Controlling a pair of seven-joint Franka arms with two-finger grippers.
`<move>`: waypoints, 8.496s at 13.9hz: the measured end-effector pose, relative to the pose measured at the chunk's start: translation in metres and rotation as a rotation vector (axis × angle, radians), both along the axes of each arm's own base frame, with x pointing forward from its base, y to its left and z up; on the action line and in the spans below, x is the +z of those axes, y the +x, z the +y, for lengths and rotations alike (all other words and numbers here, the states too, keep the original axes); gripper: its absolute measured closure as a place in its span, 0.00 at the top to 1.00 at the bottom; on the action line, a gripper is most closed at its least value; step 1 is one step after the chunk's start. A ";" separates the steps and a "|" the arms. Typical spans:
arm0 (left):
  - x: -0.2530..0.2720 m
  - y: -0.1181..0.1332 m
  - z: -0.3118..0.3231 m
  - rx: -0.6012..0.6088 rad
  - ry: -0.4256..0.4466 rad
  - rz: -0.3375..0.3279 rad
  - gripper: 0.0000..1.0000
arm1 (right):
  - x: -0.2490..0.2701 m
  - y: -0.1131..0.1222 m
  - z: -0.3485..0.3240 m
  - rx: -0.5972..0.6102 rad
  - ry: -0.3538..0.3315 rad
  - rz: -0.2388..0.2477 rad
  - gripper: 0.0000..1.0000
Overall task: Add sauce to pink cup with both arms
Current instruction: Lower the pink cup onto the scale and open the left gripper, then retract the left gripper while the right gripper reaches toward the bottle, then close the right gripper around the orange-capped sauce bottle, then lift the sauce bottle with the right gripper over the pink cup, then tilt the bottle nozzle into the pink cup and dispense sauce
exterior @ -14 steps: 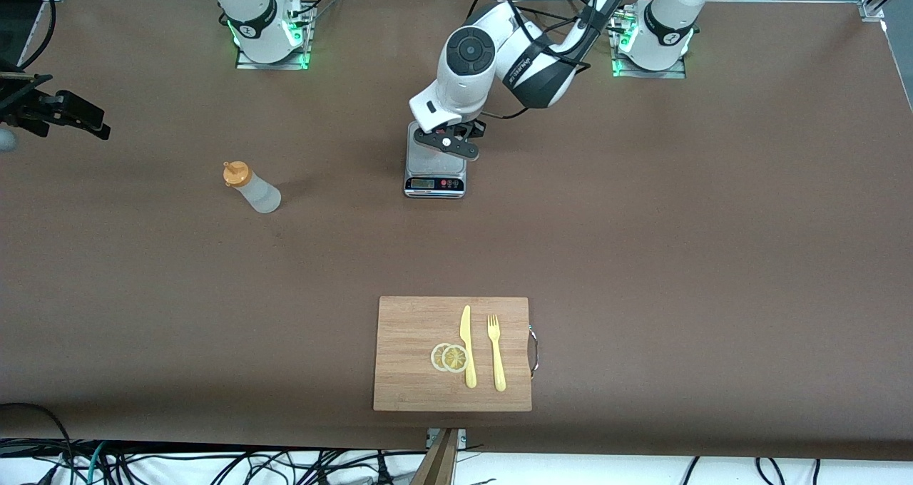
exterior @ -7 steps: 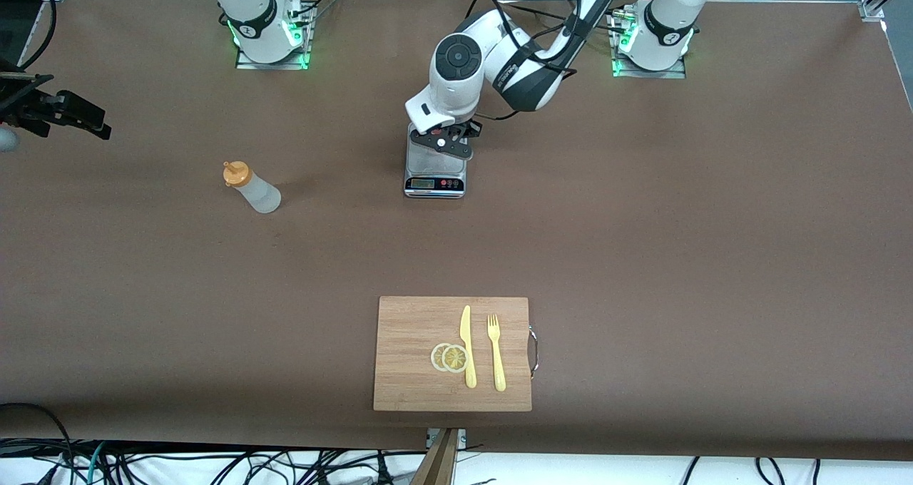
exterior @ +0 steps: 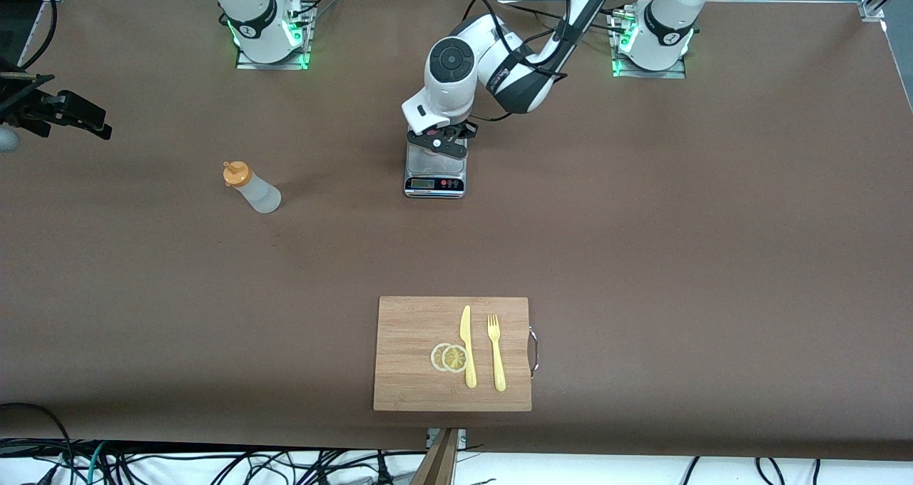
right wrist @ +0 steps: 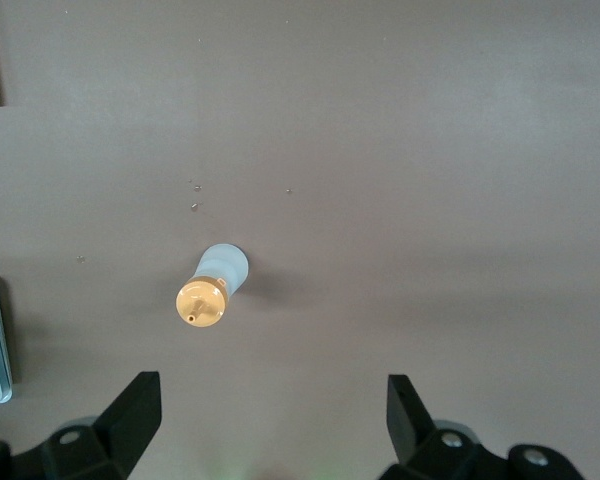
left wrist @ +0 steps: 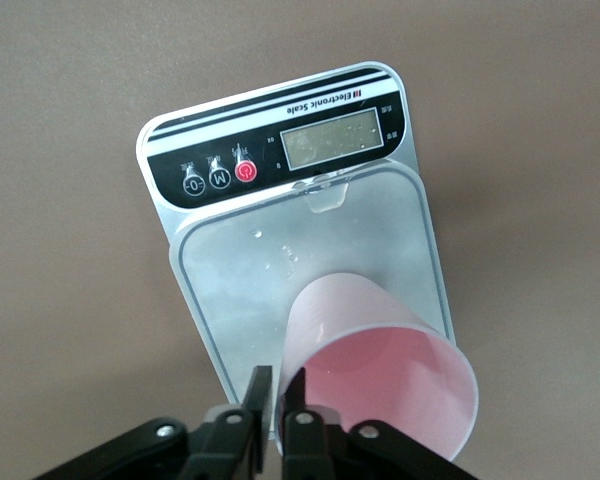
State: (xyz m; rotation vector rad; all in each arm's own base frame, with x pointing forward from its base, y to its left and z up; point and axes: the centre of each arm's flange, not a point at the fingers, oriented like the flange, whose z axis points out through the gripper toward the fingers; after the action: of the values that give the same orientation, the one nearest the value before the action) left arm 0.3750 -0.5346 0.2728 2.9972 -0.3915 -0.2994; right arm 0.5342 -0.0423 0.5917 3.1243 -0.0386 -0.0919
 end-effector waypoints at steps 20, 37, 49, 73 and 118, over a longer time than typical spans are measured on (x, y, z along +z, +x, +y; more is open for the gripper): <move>0.252 0.177 0.267 0.310 -0.049 -0.042 1.00 | -0.138 0.052 0.011 0.545 0.338 0.129 1.00; 0.312 0.169 0.511 0.196 0.107 0.013 1.00 | -0.360 0.024 -0.128 1.168 1.160 -0.508 1.00; 0.298 0.173 0.513 0.182 0.107 0.042 1.00 | -0.504 -0.008 -0.083 1.315 1.381 -0.932 1.00; 0.298 0.177 0.513 0.182 0.106 0.038 1.00 | -0.513 0.003 0.025 1.411 1.542 -0.879 0.57; 0.297 0.179 0.514 0.185 0.106 0.040 1.00 | -0.305 -0.092 0.460 1.658 -0.047 0.750 0.28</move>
State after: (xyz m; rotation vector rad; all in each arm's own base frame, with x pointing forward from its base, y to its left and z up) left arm 0.5539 -0.0207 0.5693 3.0948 -0.0963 -0.3727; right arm 0.4422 0.4178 0.2863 1.8644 2.1718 -1.0270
